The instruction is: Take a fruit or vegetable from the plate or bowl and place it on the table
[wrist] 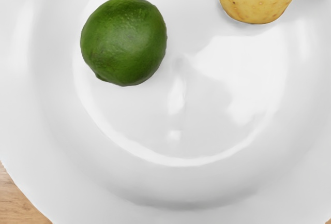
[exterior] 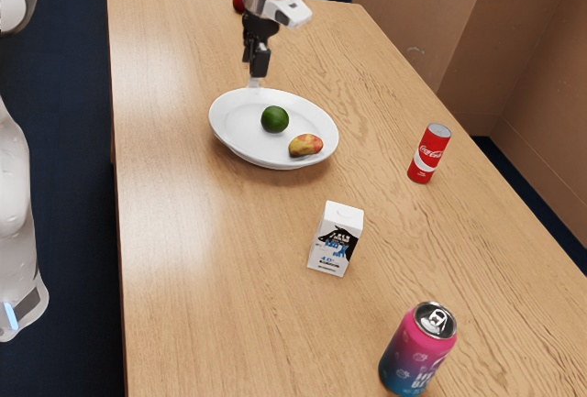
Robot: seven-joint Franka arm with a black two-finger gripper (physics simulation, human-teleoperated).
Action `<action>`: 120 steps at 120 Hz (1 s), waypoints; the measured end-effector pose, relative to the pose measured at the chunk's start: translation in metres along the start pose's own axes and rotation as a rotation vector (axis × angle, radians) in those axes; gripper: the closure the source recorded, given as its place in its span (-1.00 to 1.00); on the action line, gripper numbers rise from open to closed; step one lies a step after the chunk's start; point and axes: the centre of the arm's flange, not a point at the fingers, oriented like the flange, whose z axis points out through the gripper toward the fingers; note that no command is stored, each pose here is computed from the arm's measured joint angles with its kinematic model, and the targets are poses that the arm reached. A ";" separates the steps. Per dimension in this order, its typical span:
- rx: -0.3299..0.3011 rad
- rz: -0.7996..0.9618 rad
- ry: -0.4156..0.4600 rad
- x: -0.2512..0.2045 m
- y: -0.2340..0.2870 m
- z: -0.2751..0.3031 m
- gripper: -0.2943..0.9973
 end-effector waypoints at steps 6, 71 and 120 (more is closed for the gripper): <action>0.013 0.029 0.003 0.006 -0.002 0.006 -0.54; 0.006 0.196 0.026 0.068 -0.014 0.074 -0.54; -0.030 0.233 -0.014 0.073 -0.028 0.114 -0.54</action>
